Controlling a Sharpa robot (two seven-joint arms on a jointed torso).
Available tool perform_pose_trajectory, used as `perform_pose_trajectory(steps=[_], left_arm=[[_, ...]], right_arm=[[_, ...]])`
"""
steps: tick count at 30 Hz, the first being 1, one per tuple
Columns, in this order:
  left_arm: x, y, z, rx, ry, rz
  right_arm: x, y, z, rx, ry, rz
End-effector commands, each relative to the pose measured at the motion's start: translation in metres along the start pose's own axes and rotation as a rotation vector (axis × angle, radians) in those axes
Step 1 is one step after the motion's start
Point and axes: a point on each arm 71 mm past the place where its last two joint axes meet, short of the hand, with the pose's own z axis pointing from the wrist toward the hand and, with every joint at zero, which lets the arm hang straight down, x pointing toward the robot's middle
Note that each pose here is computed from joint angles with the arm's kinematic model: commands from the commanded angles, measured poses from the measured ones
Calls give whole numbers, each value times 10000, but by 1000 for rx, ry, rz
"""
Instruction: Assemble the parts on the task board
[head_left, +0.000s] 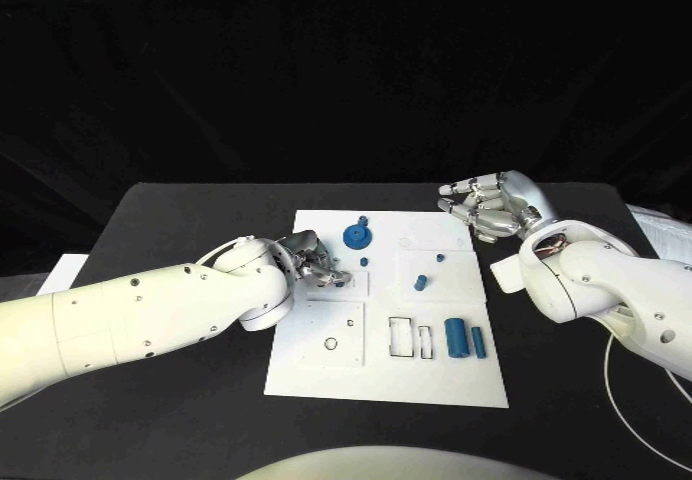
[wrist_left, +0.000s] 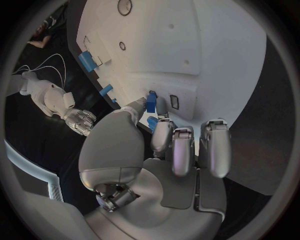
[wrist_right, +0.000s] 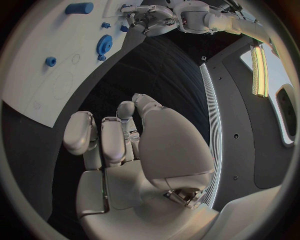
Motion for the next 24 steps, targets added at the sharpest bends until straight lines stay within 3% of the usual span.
perform_pose_trajectory(steps=[1, 24], left_arm=[[46, 64, 7, -38, 33, 14], [56, 89, -4, -58, 67, -41]], right_arm=[[14, 7, 0, -11, 10, -2], [29, -10, -2, -7, 13, -1]])
